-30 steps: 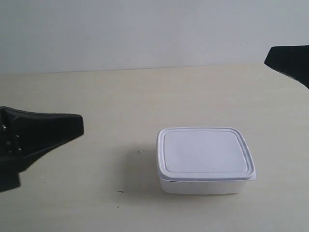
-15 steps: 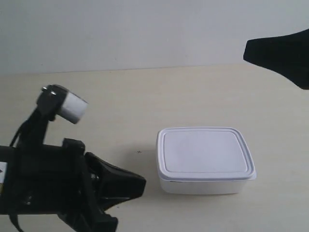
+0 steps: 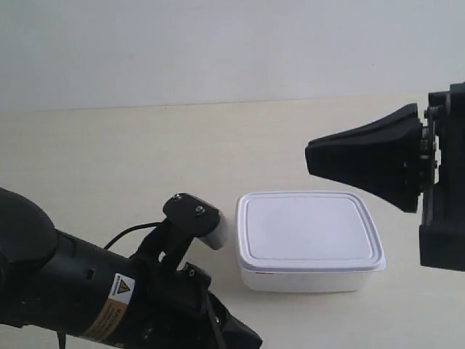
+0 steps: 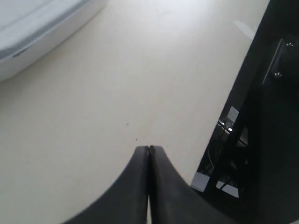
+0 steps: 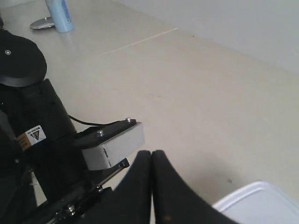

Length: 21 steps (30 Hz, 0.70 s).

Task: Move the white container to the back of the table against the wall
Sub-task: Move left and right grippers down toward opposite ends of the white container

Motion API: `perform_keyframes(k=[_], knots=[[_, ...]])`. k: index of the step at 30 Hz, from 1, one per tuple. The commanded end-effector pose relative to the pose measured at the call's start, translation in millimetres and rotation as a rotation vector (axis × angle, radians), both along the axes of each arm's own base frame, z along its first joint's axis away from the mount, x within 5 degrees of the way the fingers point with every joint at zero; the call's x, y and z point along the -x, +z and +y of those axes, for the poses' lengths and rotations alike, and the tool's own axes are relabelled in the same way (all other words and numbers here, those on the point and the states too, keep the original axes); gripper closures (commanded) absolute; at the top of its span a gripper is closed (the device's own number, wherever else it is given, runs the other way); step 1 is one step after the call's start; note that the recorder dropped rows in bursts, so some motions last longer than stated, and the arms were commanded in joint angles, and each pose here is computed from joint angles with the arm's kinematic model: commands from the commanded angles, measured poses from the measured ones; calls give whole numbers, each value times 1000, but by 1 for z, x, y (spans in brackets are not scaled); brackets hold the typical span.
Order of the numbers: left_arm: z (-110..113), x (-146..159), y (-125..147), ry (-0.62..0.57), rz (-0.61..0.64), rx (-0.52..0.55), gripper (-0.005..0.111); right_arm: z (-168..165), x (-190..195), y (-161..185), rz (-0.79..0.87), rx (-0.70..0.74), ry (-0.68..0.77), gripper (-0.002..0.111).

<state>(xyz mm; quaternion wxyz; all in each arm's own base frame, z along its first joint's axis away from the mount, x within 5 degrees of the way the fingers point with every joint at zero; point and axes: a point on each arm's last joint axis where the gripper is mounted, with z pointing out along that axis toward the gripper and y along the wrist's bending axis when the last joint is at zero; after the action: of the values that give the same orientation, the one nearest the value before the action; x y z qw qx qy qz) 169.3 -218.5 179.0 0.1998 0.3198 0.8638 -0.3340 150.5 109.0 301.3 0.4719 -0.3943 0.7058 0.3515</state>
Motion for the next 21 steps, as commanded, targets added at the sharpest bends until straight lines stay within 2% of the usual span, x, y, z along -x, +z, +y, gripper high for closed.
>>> perform_keyframes(k=[1,4,6,9,14,21], knots=[[-10,3,-2,-21,21,9,107,2,-12,-22,195,-13,-60,108],[-13,1,-4,28,27,10,107,4,-30,-44,515,-75,-196,108],[-13,-2,-7,52,15,-9,107,6,-31,-61,678,-89,-215,108],[-13,-4,-11,75,22,-20,107,5,-25,-81,790,-73,-240,108],[-17,-8,-14,77,19,-28,107,-1,-10,-108,878,-31,-295,108],[-23,-20,-17,109,-10,-45,107,-15,4,-137,905,52,-425,108]])
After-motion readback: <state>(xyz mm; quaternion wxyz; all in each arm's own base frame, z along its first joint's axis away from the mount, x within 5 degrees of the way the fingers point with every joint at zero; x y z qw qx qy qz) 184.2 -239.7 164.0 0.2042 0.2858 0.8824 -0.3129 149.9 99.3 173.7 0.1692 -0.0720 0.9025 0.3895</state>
